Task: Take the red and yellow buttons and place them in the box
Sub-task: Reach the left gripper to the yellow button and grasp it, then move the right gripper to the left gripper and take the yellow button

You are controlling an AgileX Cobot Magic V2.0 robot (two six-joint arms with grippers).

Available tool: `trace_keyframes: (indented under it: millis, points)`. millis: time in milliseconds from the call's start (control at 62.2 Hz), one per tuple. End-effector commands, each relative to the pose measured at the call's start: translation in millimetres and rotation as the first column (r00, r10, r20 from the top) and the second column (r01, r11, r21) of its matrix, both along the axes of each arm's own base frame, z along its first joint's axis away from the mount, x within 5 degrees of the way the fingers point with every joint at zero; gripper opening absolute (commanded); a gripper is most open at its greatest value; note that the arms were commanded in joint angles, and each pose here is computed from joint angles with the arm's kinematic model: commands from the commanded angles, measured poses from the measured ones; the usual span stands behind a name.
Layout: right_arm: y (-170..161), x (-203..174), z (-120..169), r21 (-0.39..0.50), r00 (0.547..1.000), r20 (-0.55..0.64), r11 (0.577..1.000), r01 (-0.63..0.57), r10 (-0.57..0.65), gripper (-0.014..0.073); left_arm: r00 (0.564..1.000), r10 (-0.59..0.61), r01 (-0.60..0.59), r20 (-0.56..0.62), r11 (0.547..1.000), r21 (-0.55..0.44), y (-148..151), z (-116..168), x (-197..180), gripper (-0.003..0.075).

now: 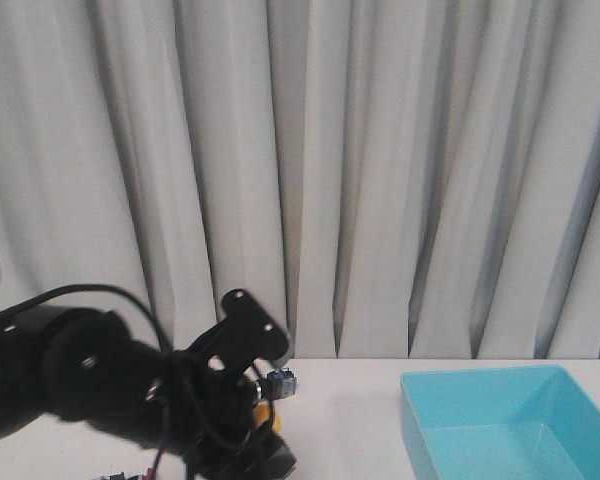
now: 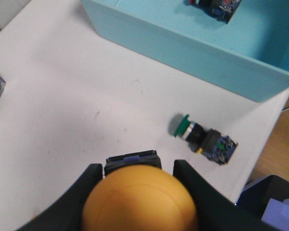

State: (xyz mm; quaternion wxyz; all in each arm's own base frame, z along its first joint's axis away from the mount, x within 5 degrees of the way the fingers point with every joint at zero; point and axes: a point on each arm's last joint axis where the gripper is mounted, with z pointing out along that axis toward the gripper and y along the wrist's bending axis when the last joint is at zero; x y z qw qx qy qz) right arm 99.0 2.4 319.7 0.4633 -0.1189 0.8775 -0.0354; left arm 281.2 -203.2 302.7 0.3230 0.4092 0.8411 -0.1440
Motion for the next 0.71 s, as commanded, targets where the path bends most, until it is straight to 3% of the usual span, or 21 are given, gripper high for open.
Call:
trace_keyframes:
  millis: [0,370,691]
  points:
    - [0,3,13,0.018,0.996,0.093,1.000,0.006,-0.008,0.0401,0.993,0.030,-0.021,0.111,0.996,-0.082,13,28,-17,0.0227]
    - [4,2,11,0.066,0.998,0.060,0.998,-0.012,0.008,0.0401,0.994,0.020,-0.015,0.109,0.999,-0.050,47,10,-69,0.0227]
    - [5,1,7,0.075,1.000,0.011,0.997,-0.020,0.019,0.0401,0.993,0.024,-0.013,0.117,0.996,-0.090,46,10,-71,0.0227]
